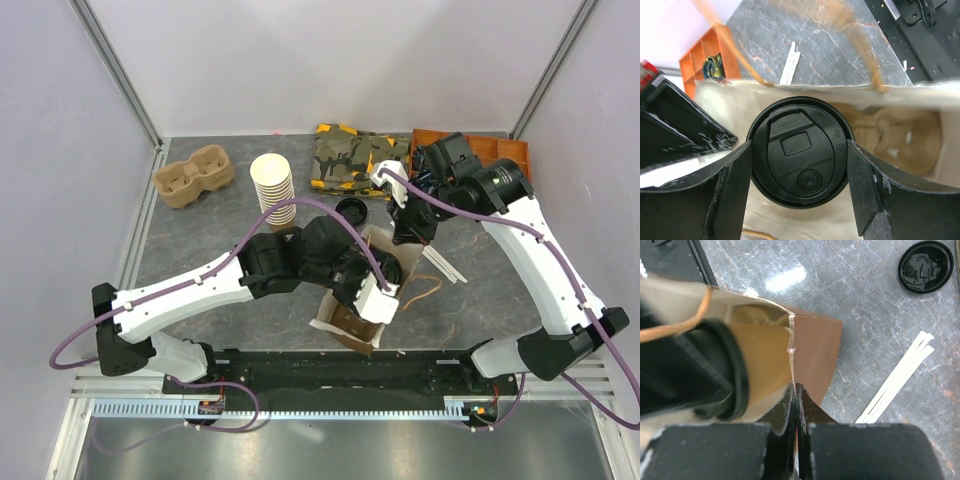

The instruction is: Pack the takeout coffee

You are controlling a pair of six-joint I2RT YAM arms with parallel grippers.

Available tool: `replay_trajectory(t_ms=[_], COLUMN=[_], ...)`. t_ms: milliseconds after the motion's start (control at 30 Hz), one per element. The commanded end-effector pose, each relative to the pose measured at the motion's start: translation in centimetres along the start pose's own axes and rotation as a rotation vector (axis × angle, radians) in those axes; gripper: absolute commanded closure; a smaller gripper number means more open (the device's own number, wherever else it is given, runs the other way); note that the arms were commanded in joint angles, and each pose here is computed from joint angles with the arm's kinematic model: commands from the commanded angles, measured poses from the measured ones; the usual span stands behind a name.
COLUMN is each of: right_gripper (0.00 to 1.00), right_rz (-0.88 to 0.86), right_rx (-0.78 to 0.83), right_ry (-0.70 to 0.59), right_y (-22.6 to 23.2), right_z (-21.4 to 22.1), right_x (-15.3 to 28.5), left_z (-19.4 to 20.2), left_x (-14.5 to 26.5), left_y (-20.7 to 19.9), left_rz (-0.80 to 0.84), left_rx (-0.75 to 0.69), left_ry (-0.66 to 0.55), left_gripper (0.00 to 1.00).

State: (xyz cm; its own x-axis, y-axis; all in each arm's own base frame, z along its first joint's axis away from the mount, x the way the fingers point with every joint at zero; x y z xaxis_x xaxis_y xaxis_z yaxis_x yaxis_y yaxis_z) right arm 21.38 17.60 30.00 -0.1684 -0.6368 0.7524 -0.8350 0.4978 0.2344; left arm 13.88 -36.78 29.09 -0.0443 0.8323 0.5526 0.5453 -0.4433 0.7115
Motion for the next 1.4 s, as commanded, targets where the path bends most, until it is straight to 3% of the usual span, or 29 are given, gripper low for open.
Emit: replay_trajectory(t_ms=[0, 367, 900, 1233, 1367], right_gripper=[1.00, 1.00, 1.00, 1.00, 1.00], right_rz=[0.027, -0.039, -0.140, -0.138, -0.110], right_rx=[-0.029, 0.002, 0.090, 0.063, 0.064], right_ry=[-0.010, -0.061, -0.082, -0.059, -0.120], right_y=[-0.5, 1.1, 2.7, 2.1, 2.2], right_z=[-0.6, -1.2, -0.4, 0.9, 0.7], right_x=[-0.4, 0.4, 0.2, -1.3, -1.0], left_z=[-3.2, -0.7, 1.8, 2.3, 2.7], left_x=[2.0, -0.2, -3.2, -3.7, -3.7], left_y=[2.9, -0.4, -2.4, -2.1, -2.8], left_rz=[-0.071, 0.036, 0.024, -0.045, -0.041], left_rx=[-0.113, -0.064, -0.065, -0.024, 0.009], left_ry=[-0.079, 0.000, 0.050, 0.061, 0.071], left_gripper=[0.66, 0.67, 0.71, 0.74, 0.74])
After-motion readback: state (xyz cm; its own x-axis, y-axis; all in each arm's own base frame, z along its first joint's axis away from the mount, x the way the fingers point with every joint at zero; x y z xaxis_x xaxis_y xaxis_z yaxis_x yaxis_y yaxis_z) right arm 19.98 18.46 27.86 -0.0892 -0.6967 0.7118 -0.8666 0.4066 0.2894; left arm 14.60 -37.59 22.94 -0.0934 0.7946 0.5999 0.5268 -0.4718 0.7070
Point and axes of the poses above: each gripper's point midway between its finger pads, its own x axis back along the fingers, its own y axis along the line the jaws close on, z = x × y, the point moved 2 cm from there along x, back along the fingers, and after that the axes turned 12 degrees about -x, right-handed, at the moved point
